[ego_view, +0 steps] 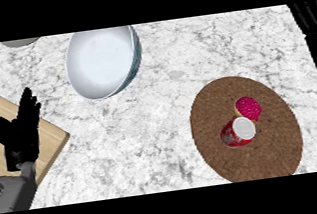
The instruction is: Pick the can from the placemat and place it in the bowl
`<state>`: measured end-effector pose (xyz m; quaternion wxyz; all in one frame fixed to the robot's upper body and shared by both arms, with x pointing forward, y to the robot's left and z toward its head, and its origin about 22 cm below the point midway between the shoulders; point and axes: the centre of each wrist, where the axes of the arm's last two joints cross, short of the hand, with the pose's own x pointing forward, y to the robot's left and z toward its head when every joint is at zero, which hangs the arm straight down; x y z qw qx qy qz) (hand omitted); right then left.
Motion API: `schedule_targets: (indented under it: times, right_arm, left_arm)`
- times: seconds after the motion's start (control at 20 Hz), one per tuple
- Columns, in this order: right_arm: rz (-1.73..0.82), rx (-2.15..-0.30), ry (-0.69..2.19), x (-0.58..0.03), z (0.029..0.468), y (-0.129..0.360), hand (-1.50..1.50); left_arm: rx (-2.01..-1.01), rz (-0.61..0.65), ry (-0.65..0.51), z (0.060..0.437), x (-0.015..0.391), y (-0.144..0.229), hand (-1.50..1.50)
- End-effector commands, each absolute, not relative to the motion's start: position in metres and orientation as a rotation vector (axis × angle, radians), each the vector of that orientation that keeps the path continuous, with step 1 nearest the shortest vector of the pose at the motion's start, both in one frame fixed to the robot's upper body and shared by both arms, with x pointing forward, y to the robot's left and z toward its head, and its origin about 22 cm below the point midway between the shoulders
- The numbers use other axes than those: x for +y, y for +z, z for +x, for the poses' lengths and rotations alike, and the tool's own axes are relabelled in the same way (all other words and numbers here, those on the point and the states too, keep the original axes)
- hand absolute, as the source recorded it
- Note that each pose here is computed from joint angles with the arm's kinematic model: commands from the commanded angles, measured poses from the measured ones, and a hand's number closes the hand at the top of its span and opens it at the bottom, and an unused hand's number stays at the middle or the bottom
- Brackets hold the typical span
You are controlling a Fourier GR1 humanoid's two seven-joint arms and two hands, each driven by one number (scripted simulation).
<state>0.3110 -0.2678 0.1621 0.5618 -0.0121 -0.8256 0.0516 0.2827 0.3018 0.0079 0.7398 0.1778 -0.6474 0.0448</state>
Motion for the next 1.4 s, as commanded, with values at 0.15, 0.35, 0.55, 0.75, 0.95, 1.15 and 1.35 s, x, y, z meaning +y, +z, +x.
schedule_targets:
  times: [0.15, 0.35, 0.55, 0.75, 0.95, 1.15, 1.35]
  right_arm:
    - [0.346, -1.915, 0.080, -0.301, 0.287, 0.114, 1.50]
    - [-0.333, -1.742, -0.075, -0.378, 0.264, 0.070, 1.50]
    - [0.021, -1.945, -0.115, -0.385, 0.228, 0.008, -1.50]
    - [-0.014, -1.975, 0.277, -0.397, 0.209, 0.031, -1.50]
    - [-0.113, -1.861, 0.502, -0.413, 0.206, 0.076, -1.50]
    - [-0.245, -1.763, 0.689, -0.389, 0.228, 0.110, -1.50]
    - [-0.301, -1.631, 0.866, -0.359, 0.234, 0.137, -1.50]
  left_arm:
    - [-1.605, 0.444, -0.042, 0.295, 0.296, 0.045, 0.00]
    - [-1.640, 0.425, -0.109, 0.295, 0.296, 0.063, 0.00]
    - [-1.651, 0.406, -0.159, 0.285, 0.273, 0.073, 0.00]
    - [-1.647, 0.392, -0.142, 0.301, 0.260, 0.078, 0.00]
    - [-1.643, 0.396, -0.140, 0.295, 0.263, 0.078, 0.00]
    - [-1.656, 0.397, -0.168, 0.286, 0.264, 0.084, 0.00]
    - [-1.661, 0.368, -0.165, 0.285, 0.265, 0.080, 0.00]
